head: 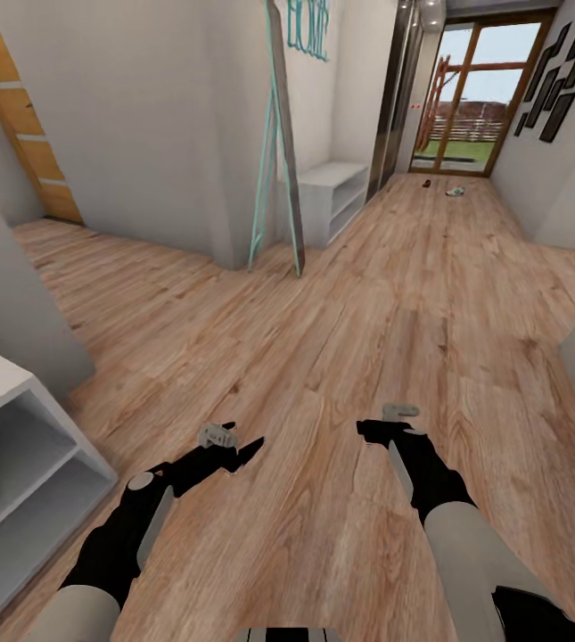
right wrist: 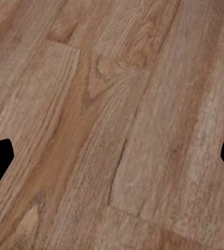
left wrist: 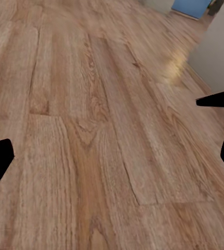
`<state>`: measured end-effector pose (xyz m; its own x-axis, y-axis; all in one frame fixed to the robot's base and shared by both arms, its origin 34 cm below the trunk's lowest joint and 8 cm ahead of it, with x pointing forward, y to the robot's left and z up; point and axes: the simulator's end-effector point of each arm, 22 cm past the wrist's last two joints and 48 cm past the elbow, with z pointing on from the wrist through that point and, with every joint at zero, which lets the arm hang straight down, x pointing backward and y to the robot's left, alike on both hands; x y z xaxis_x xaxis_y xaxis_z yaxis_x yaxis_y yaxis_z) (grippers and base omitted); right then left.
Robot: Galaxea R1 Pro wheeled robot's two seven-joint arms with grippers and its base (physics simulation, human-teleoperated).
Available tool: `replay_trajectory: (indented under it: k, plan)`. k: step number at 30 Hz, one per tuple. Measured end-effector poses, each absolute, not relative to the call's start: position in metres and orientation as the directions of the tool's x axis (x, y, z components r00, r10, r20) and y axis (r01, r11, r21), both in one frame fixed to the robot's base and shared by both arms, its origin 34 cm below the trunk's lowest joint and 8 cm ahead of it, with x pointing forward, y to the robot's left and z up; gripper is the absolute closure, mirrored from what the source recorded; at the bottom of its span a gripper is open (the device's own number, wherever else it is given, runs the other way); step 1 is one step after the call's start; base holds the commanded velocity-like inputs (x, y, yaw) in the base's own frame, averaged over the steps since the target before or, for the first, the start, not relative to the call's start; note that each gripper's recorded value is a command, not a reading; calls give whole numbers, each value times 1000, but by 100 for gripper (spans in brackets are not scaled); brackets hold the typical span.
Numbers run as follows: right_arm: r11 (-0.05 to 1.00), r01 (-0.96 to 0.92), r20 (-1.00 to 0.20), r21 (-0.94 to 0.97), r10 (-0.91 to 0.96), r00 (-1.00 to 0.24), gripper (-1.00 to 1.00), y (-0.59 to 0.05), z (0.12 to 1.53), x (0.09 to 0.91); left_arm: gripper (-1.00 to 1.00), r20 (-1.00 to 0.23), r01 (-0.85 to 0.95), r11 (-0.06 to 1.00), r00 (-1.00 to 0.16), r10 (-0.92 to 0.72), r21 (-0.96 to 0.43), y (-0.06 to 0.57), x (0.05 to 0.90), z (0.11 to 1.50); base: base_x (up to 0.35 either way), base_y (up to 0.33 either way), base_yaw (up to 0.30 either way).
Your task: Pick up the two gym shoes and the two sandals from the corridor floor and place them onto the hallstand (shoe rack) in the corridor, making sure they are on the rack and not on the floor. Arrange them so the two gym shoes are next to each other and the two sandals are next to each other.
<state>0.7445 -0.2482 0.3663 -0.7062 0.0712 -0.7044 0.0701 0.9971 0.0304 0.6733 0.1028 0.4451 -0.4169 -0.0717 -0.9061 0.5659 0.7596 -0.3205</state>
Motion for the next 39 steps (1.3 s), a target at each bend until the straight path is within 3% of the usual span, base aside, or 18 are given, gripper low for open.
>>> replay_trajectory:
  k: [27,39]
  plan:
    - [997,69,-726,33,71,-684,-100,-248,387,748,-100,-917,516,795,-381,-120,-319,130,685,466,349,0,-93]
    - [997,67,-732,34,70,-678,-100,-248,393,750,-100,-920,518,795,-373,-121,-315,130,685,472,348,0,-225]
